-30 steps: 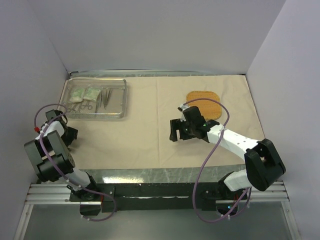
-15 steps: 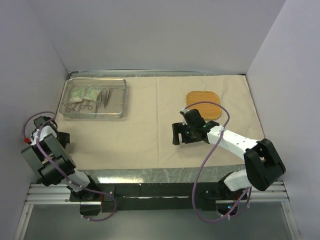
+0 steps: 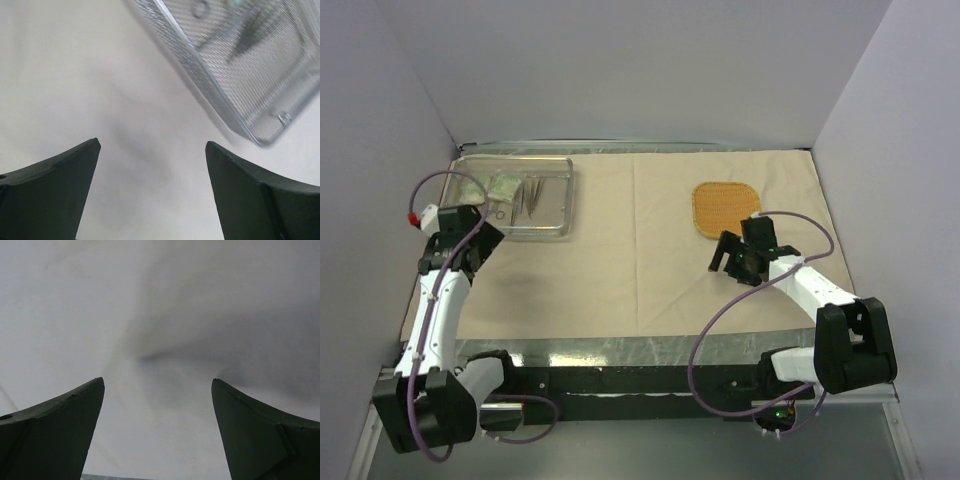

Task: Open and lay out the surgical kit
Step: Smooth out the surgical kit at the center of the board.

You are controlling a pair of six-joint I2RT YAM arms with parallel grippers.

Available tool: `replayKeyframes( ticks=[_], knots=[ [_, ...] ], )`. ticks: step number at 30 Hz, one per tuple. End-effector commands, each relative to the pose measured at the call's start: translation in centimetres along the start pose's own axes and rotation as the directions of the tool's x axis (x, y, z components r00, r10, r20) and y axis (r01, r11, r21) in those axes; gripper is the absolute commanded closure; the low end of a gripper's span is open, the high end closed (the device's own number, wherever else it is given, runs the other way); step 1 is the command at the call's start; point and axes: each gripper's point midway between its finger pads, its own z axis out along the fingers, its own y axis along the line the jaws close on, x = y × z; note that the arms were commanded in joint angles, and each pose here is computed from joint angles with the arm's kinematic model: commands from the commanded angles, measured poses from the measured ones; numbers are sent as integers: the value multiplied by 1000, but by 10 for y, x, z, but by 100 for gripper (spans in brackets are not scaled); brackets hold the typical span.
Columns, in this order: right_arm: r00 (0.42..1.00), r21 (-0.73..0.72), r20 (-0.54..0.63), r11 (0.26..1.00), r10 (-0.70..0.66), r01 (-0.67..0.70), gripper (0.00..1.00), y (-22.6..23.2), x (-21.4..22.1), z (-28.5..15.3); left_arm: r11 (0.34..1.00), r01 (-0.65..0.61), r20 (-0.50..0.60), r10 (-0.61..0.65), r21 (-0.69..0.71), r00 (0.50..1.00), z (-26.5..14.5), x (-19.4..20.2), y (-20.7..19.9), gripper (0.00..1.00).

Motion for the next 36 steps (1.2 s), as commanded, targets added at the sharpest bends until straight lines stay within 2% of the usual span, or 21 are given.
replayKeyframes(
  ticks=[1,4,8,11,15,18,20,22,23,24,25,27,28,29,30,32,36],
  knots=[
    [989,10,-30,990,142,-142,3,-20,14,2,990,-49,27,46,133,999,-16,3,-37,5],
    [969,33,-101,974,224,-222,2,-34,38,6,973,-101,4,103,205,995,-19,19,-58,5],
    [930,69,-205,952,306,-298,2,-42,77,1,934,-230,-9,242,272,970,-20,45,-85,3],
    [917,108,-193,936,350,-334,2,-48,81,-9,890,-310,-24,336,333,941,-19,66,-101,2],
    [920,82,-8,917,392,-390,2,-42,32,-32,816,-403,-9,446,414,895,-21,87,-128,2],
    [918,-56,152,931,366,-361,2,-17,-28,-54,737,-483,43,528,473,848,-28,99,-150,1],
    [915,-181,266,948,304,-263,0,9,-75,-69,683,-538,82,579,494,811,-31,109,-159,0],
    [929,-307,271,938,250,-163,0,46,-105,-72,656,-570,107,605,494,789,-32,119,-162,1],
    [941,-323,254,936,226,-138,0,56,-111,-69,652,-579,111,612,489,783,-33,122,-161,1],
    [964,-317,186,940,191,-126,0,65,-109,-47,657,-588,107,619,472,778,-29,125,-155,1],
    [974,-379,183,924,132,-54,0,96,-121,-56,659,-581,108,612,479,783,-32,128,-155,1],
    [992,-383,124,923,11,38,0,120,-114,-30,667,-585,102,615,462,782,-27,133,-145,0],
    [990,-405,135,910,-39,91,0,139,-122,-33,671,-586,106,613,453,783,-25,132,-143,1],
    [985,-441,116,882,-127,166,0,160,-109,-29,679,-586,112,607,441,787,-23,131,-142,1],
    [983,-446,63,876,-170,180,0,166,-97,-10,687,-586,115,603,429,790,-22,130,-140,1],
    [963,-486,41,837,-266,252,0,188,-89,-7,713,-578,128,581,397,804,-19,123,-139,1],
    [932,-450,-69,845,-355,288,0,185,-67,33,711,-580,152,572,397,806,-18,120,-144,1]
  ],
)
